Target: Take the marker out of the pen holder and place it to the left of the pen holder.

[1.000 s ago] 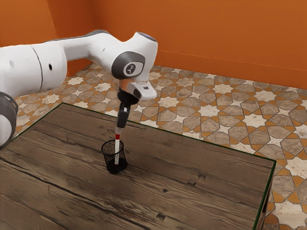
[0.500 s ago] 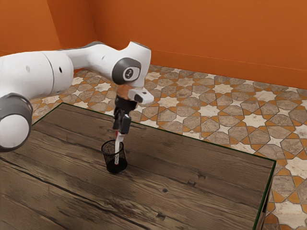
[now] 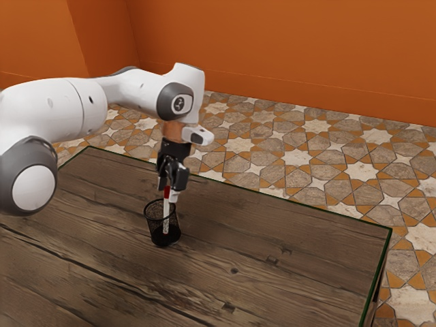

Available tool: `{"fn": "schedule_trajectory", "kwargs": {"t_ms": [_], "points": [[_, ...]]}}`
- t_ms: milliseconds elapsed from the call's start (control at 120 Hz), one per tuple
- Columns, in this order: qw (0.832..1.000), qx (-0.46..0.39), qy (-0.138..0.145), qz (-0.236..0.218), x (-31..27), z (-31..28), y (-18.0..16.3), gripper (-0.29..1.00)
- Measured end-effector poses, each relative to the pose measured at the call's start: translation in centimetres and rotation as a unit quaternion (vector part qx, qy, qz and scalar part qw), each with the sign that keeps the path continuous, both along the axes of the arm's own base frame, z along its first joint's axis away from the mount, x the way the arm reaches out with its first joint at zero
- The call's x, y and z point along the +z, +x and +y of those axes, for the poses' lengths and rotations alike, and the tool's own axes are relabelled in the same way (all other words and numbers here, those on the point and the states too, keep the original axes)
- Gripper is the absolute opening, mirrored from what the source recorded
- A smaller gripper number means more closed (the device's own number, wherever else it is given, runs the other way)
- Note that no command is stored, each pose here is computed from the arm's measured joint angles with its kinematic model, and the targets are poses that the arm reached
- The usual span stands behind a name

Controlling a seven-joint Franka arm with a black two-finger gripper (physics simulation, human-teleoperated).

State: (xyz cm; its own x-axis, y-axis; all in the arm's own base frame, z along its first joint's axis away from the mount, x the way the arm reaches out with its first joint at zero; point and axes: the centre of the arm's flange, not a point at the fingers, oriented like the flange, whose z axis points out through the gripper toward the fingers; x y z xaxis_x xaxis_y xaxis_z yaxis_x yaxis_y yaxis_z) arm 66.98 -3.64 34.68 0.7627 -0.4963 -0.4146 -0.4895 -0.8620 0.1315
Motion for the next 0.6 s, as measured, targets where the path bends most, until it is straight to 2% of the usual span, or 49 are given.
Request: {"fn": "schedule_trajectory", "kwargs": {"t_ms": [308, 475, 600], "points": [[1.000, 0.019, 0.008, -0.003, 0.1, -0.1, 0.0, 0.08], [1.000, 0.028, 0.009, -0.010, 0.7, 0.1, 0.0, -0.02], [0.999, 0.040, 0.010, -0.031, 4.2, 1.3, -0.9, -0.05]]}}
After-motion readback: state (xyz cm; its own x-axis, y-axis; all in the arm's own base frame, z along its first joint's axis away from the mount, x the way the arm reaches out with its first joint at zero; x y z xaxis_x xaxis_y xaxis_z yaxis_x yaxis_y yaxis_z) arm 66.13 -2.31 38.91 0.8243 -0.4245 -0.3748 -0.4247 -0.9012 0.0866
